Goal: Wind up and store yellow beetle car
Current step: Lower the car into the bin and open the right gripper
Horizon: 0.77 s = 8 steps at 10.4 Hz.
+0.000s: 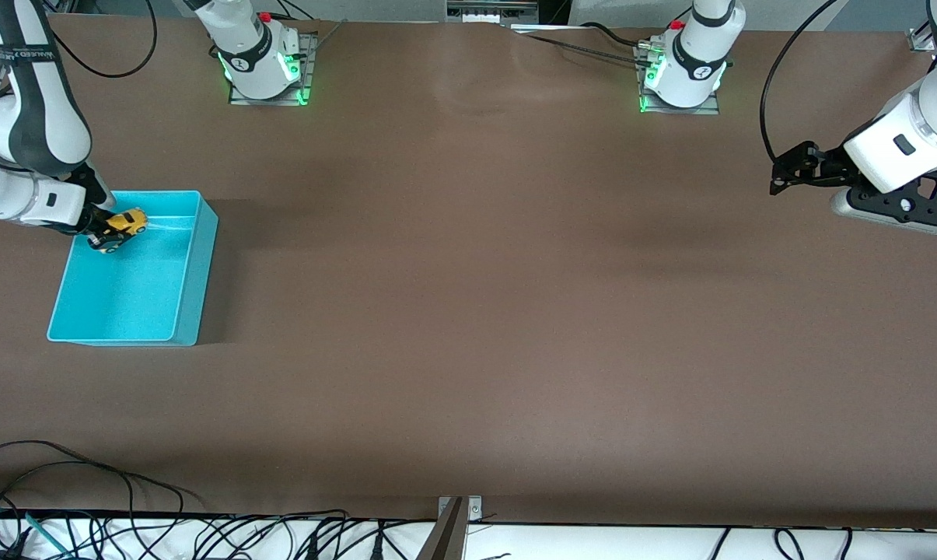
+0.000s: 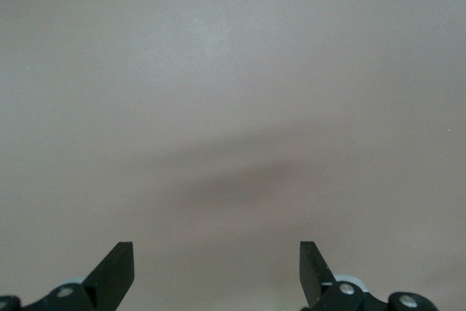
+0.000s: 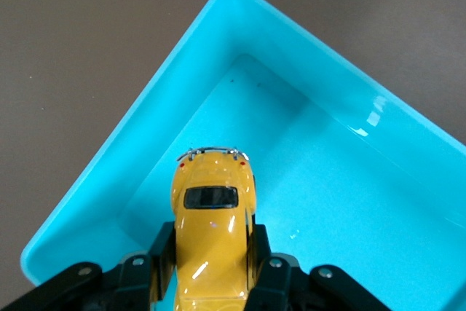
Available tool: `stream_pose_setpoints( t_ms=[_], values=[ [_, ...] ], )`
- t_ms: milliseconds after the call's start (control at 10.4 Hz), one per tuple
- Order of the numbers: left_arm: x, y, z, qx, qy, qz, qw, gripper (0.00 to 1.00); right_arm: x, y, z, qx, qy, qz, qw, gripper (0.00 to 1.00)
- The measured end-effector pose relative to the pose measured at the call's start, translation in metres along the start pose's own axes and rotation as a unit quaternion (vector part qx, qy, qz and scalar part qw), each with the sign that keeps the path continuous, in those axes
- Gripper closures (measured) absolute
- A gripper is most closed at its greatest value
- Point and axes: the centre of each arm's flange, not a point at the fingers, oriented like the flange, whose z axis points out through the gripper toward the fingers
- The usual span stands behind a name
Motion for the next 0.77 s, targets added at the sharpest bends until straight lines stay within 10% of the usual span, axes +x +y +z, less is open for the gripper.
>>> stream_pose_setpoints(
  t_ms=[769],
  values=[
    [0.0,0.0,0.0,0.0,0.0,0.0,1.0,0.0,-0.02,-0.048,0.083,-0.043,-0.012,-0.047,0.998,0.55]
  ],
)
